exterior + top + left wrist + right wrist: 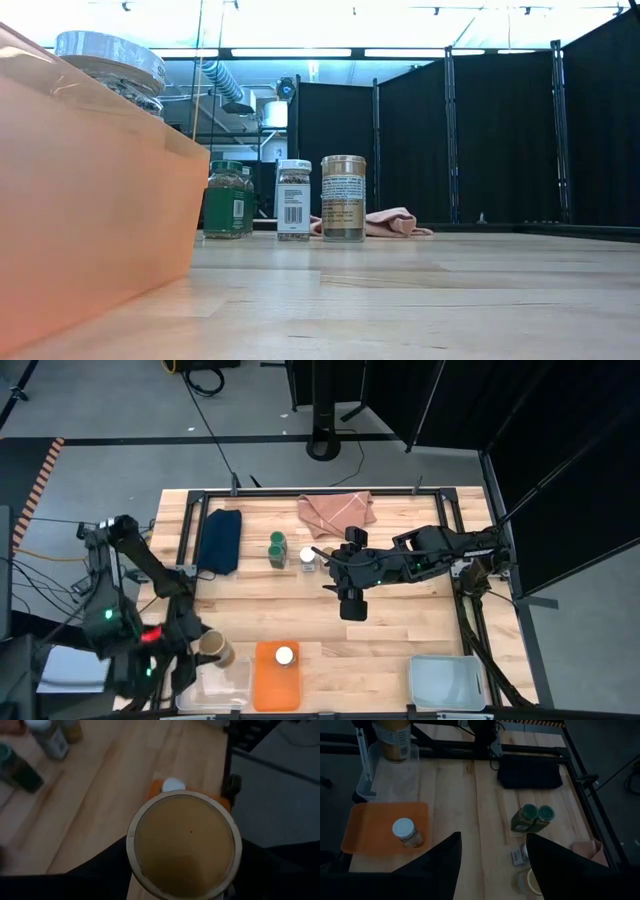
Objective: Sort spices by type
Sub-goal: Put the left gold seasoning bottle into the transparent bin
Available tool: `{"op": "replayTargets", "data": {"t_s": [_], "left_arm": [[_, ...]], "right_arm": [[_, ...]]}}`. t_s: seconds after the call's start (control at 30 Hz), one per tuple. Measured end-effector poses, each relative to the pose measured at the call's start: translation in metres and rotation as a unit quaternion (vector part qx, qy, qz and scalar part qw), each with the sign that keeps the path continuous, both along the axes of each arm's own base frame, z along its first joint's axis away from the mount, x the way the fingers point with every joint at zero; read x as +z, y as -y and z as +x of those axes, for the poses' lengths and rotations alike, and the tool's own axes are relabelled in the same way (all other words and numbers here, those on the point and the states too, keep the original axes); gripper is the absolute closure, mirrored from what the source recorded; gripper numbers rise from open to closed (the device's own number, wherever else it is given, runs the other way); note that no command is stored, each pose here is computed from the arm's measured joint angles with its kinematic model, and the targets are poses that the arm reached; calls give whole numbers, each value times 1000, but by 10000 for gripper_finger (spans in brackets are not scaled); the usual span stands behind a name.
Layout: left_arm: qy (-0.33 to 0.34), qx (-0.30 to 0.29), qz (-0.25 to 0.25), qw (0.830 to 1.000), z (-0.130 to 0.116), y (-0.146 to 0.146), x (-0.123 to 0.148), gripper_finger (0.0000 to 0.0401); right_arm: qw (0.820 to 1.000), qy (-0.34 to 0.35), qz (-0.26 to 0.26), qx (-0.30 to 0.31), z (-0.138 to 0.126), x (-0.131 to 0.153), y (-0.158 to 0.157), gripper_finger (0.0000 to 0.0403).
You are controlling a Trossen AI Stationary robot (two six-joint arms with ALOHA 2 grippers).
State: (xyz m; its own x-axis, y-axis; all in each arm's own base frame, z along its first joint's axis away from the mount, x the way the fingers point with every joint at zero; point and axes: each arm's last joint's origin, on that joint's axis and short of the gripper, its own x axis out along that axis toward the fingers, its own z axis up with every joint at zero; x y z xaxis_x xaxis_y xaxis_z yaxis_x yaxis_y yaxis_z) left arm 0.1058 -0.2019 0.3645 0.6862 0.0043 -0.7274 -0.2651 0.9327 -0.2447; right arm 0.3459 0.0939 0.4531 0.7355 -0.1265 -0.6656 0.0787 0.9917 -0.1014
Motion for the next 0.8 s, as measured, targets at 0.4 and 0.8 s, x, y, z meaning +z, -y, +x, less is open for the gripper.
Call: {"op": "replayTargets", "data": {"t_s": [0.4,0.8], "left_arm": [[-34,55,16,998,-10,52,-46,136],[-41,131,28,990,-9,68,-78,134]], "right_arm": [[1000,6,2,0,1,1,0,173],[1000,18,6,0,2,3,-1,173]]}}
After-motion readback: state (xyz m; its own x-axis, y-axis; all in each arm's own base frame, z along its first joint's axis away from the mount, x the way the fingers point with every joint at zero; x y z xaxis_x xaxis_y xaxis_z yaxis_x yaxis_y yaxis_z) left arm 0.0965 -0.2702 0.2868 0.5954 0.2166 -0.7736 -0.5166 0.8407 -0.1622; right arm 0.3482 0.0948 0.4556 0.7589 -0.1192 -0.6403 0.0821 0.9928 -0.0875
